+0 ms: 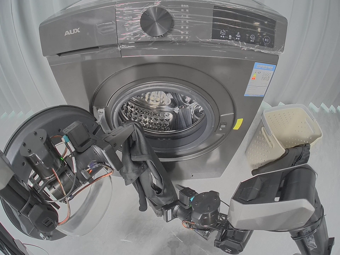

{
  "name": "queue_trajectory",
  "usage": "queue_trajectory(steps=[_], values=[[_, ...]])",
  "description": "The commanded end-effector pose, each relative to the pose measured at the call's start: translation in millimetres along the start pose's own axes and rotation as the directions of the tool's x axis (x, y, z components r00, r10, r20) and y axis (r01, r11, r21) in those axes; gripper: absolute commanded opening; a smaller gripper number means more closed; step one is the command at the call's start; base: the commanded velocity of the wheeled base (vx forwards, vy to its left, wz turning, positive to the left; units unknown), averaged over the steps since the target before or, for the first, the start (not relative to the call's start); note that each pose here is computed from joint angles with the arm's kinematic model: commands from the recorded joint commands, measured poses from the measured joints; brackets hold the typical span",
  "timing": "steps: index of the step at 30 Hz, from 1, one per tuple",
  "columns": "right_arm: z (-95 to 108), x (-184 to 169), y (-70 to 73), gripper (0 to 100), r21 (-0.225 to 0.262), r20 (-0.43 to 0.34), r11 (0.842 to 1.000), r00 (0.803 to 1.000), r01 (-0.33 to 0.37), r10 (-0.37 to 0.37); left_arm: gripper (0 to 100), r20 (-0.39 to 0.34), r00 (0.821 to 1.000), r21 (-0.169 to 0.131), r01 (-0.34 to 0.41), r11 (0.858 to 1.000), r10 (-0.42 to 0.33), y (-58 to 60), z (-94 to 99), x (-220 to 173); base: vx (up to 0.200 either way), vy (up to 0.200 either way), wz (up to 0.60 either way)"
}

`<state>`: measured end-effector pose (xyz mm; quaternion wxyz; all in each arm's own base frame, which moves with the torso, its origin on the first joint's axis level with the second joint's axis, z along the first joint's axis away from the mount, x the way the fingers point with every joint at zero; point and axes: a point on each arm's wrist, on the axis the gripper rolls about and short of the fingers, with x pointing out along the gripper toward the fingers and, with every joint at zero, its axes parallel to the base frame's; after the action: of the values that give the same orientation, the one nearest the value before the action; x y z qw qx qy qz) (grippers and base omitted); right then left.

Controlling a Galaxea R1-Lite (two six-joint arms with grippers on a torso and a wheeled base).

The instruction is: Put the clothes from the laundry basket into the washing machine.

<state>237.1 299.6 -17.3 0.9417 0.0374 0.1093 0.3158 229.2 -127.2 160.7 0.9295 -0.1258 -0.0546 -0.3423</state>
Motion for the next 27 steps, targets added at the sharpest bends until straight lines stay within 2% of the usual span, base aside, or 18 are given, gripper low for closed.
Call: queue_trajectory(steps=[1,8,9,16,19,20,22,24,27], values=[[-15,16,-8.9,100,-0.014,-0.005,1.000,1.000,0.026,-0.026,0,-0.002,1.000,-0.001,0.001,1.000,-0.001,-0.1,-0.6,0,0.000,0.000,0.00],[-9,29,-13.3,100,-0.007,0.042,0.999,0.998,0.039,-0.039,0,-0.001,1.000,-0.001,0.001,1.000,-0.001,-0.2,-0.2,0,0.000,0.000,0.00],[-8,29,-13.1,0,-0.004,0.047,0.999,0.998,0.040,-0.040,0,-0.001,1.000,-0.001,0.001,1.000,-0.001,-0.2,-0.2,0,0.000,0.000,0.00],[7,23,-5.2,0,0.010,0.076,1.000,0.997,0.020,-0.021,0,-0.008,1.000,-0.004,-0.002,1.000,0.002,0.5,-1.8,-1,0.000,0.000,0.00],[21,14,-3.4,0,0.014,0.093,1.000,0.996,0.015,-0.016,0,-0.008,1.000,-0.003,-0.004,1.000,0.004,0.7,-1.7,-1,0.000,0.000,0.00],[36,3,-3.2,0,0.018,0.109,1.000,0.994,0.012,-0.014,0,-0.009,1.000,-0.004,-0.004,1.000,0.004,0.7,-1.9,-2,0.000,0.000,0.00],[42,-3,-4.2,0,0.019,0.110,1.000,0.994,0.016,-0.018,0,-0.010,1.000,-0.004,-0.004,1.000,0.004,0.8,-2.2,-2,0.000,0.000,0.00],[55,-29,-12.4,0,0.014,0.088,0.999,0.995,0.035,-0.036,0,-0.013,1.000,-0.004,-0.005,1.000,0.005,0.7,-2.6,-3,0.000,0.000,0.00],[74,-53,-20.6,0,0.024,0.107,0.999,0.993,0.044,-0.046,0,-0.013,1.000,-0.003,-0.005,1.000,0.005,-0.2,-1.7,-6,0.000,0.000,0.00]])
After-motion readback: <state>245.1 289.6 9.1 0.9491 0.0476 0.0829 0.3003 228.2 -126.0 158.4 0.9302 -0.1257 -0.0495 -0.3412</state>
